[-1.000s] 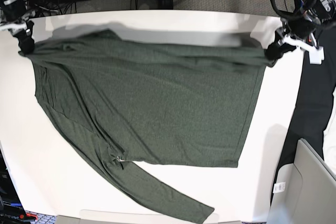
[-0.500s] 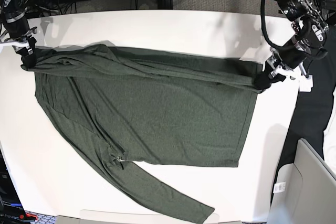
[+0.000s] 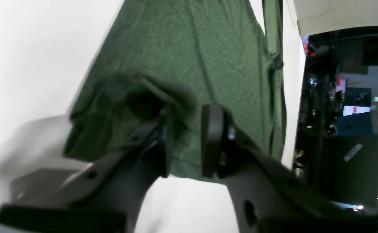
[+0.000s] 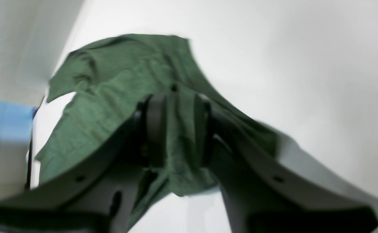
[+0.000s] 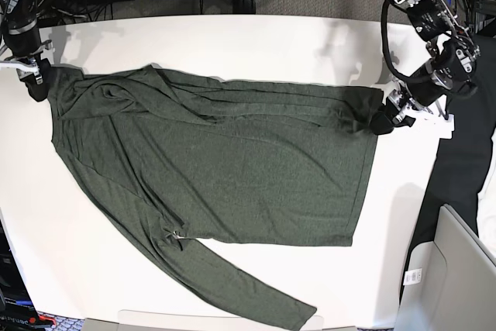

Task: Fold the T-shirt properly
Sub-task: 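Hold the folded shoulder edge down with both grippers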

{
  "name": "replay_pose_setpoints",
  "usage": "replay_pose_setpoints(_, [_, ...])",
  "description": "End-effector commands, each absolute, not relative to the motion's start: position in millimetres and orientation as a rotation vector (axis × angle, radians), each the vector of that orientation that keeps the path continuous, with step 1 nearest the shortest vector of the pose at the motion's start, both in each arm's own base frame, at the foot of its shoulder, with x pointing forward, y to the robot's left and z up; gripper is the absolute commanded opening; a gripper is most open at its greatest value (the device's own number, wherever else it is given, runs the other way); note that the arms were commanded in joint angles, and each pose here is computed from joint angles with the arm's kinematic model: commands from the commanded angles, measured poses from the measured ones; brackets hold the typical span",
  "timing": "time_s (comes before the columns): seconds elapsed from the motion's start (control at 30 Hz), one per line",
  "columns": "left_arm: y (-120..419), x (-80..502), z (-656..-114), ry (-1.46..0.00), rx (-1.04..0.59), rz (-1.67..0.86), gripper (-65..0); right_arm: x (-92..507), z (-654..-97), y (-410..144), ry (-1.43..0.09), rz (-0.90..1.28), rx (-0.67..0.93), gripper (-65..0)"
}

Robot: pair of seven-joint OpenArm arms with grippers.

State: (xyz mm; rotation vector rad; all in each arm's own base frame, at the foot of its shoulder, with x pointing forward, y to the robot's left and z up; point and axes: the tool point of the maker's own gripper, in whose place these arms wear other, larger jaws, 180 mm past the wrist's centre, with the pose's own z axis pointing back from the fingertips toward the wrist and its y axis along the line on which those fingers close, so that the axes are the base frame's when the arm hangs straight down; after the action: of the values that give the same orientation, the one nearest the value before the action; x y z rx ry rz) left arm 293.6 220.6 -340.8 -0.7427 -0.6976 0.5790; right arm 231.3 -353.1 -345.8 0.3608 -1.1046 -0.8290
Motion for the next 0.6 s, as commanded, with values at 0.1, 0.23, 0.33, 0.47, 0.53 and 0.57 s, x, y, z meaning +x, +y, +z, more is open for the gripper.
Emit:
replay_pose_setpoints(0.1, [227.3,290.0,-333.5,-0.706,-0.734,0.553,-47.7,235.3,-316.0,-358.8,-1.181,-0.772,0.332,-45.5])
replay_pose_setpoints(0.23, [240.4,277.6,-338.8,-0.685,-0.689,0.551,-47.2,228.4,-314.6,-357.3,-1.176,-0.765,0.332,-45.4])
replay_pose_setpoints(0.33, [241.5,265.9,-347.7,-0.654,-0.675,0.559,-47.2,222.4,-315.7,-355.4,-1.172,-0.777,0.354,-45.4])
replay_pose_setpoints(0.47, [239.4,264.2,-349.3,-0.646,-0.679,0.559,-47.1,219.0,-317.4,-354.9,-1.165,-0.778,0.355,-45.4])
replay_pose_setpoints(0.53, [237.8,263.6,-350.2,-0.642,-0.683,0.559,-46.7,217.9,-318.3,-354.7,-1.160,-0.778,0.355,-45.4])
replay_pose_setpoints(0.57, [237.6,263.4,-350.3,-0.640,-0.683,0.559,-45.4,217.5,-318.6,-354.7,-1.159,-0.778,0.354,-45.4])
